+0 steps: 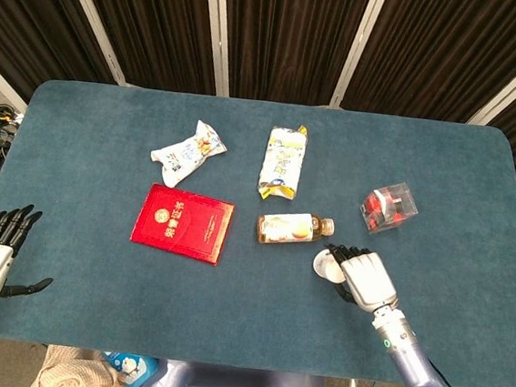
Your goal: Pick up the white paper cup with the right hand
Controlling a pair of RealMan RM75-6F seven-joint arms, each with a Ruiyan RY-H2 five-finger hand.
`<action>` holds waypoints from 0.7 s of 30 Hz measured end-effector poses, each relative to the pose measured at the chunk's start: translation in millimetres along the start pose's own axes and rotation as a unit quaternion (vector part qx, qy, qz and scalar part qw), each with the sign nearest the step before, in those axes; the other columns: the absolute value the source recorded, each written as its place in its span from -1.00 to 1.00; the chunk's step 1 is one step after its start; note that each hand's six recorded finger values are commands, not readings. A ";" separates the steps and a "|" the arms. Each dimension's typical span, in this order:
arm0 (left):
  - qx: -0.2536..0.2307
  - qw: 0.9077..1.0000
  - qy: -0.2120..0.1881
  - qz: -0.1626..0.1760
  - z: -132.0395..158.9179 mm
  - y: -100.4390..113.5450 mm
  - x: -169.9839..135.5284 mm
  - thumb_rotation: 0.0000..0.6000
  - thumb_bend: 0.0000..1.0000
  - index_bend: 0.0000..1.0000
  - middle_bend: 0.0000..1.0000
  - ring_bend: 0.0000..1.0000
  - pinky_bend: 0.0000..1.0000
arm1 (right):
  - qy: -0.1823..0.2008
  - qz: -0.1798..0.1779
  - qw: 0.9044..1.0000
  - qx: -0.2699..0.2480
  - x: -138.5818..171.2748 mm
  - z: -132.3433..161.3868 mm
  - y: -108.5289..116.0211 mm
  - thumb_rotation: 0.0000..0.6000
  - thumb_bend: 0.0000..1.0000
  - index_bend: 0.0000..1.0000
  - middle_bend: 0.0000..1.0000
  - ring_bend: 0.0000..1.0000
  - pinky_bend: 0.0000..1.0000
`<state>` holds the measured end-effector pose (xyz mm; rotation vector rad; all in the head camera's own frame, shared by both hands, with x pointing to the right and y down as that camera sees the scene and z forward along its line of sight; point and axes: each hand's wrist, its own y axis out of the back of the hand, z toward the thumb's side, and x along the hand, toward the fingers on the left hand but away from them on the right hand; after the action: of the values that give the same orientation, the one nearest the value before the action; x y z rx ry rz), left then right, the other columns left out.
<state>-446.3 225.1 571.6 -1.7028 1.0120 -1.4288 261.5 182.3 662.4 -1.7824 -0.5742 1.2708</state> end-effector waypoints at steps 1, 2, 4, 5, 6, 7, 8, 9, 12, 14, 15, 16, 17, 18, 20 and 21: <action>0.000 1.000 0.000 0.000 0.0 0.2 0.0 1.00 -1.00 -1.00 -1.00 -1.00 -1.00 | -0.002 0.002 1.000 0.003 0.3 0.6 0.0 1.00 -0.33 -1.00 -0.83 -0.68 -0.36; 0.000 1.000 0.000 0.001 0.0 0.3 0.0 1.00 -1.00 -1.00 -1.00 -1.00 -1.00 | -0.003 0.003 1.000 0.006 0.8 1.1 0.2 1.00 -0.33 -1.00 -0.88 -0.73 -0.38; 0.000 1.000 -0.001 0.000 0.1 0.2 -0.2 1.00 -1.00 -1.00 -1.00 -1.00 -1.00 | -0.005 0.006 1.000 0.014 2.8 1.9 1.1 1.00 -0.34 -1.00 -0.91 -0.75 -0.40; 0.000 1.000 -0.001 0.000 0.2 0.2 -0.2 1.00 -1.00 -1.00 -1.00 -1.00 -1.00 | -0.007 0.007 1.000 0.018 4.0 1.5 1.9 1.00 -0.34 -1.00 -0.91 -0.76 -0.40; 0.000 1.000 -0.001 0.001 0.3 0.5 -0.3 1.00 -1.00 -1.00 -1.00 -1.00 -1.00 | -0.010 0.006 1.000 0.024 6.8 -0.6 3.9 1.00 -0.34 -1.00 -0.92 -0.77 -0.40; 0.000 1.000 -0.001 0.001 0.3 0.5 -0.4 1.00 -1.00 -1.00 -1.00 -1.00 -1.00 | -0.013 0.005 1.000 0.027 9.7 -2.9 6.1 1.00 -0.34 -1.00 -0.93 -0.77 -0.40; 0.000 1.000 -0.001 0.001 0.3 0.6 -0.5 1.00 -1.00 -1.00 -1.00 -1.00 -1.00 | -0.016 0.004 0.999 0.029 13.0 -5.8 8.5 1.00 -0.34 -1.00 -0.93 -0.79 -0.41; 0.000 1.000 -0.001 0.001 0.3 0.7 -0.6 1.00 -1.00 -1.00 -1.00 -1.00 -1.00 | -0.021 0.003 0.999 0.032 17.9 -10.3 11.8 1.00 -0.34 -1.00 -0.94 -0.79 -0.42; 0.001 1.000 -0.001 0.002 0.3 1.0 -1.0 1.00 -1.00 -1.00 -1.00 -1.00 -1.00 | -0.037 -0.002 0.998 0.041 32.2 -24.8 19.5 1.00 -0.34 -1.00 -0.94 -0.81 -0.45; 0.001 1.000 -0.002 0.002 0.5 0.8 -1.3 1.00 -1.00 -1.00 -1.00 -1.00 -1.00 | -0.048 -0.005 0.998 0.046 42.6 -34.7 23.5 1.00 -0.34 -1.00 -0.94 -0.83 -0.48; 0.000 1.000 -0.002 0.002 0.7 0.9 -1.4 1.00 -1.00 -1.00 -1.00 -1.00 -1.00 | -0.055 -0.008 0.997 0.048 50.0 -41.3 26.3 1.00 -0.34 -1.00 -0.94 -0.84 -0.50; 0.000 1.000 -0.003 0.003 1.0 1.0 -1.5 1.00 -1.00 -1.00 -1.00 -1.00 -1.00 | -0.061 -0.010 0.997 0.049 55.6 -45.9 28.4 1.00 -0.34 -1.00 -0.95 -0.85 -0.51; 0.000 1.000 -0.003 0.003 1.3 1.1 -1.5 1.00 -1.00 -1.00 -1.00 -1.00 -1.00 | -0.066 -0.012 0.996 0.050 61.2 -50.2 30.3 1.00 -0.34 -1.00 -0.97 -0.86 -0.52; 0.000 1.000 -0.004 0.004 1.7 1.1 -1.6 1.00 -1.00 -1.00 -1.00 -1.00 -1.00 | -0.073 -0.015 0.996 0.050 68.6 -55.7 32.6 1.00 -0.34 -1.00 -0.98 -0.88 -0.53; 0.001 1.000 -0.007 0.005 2.6 1.1 -2.0 1.00 -1.00 -1.00 -1.00 -1.00 -1.00 | -0.086 -0.020 0.995 0.051 80.7 -64.6 36.5 1.00 -0.34 -1.00 -0.99 -0.90 -0.55; 0.001 1.000 -0.008 0.006 3.2 1.1 -2.3 1.00 -1.00 -1.00 -1.00 -1.00 -1.00 | -0.095 -0.025 0.994 0.049 89.7 -69.9 38.6 1.00 -0.34 -1.00 -1.00 -0.92 -0.57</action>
<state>-443.5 226.7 569.1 -1.7005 1.0096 -1.4063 355.7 203.8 590.9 -1.5675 -0.6457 1.4196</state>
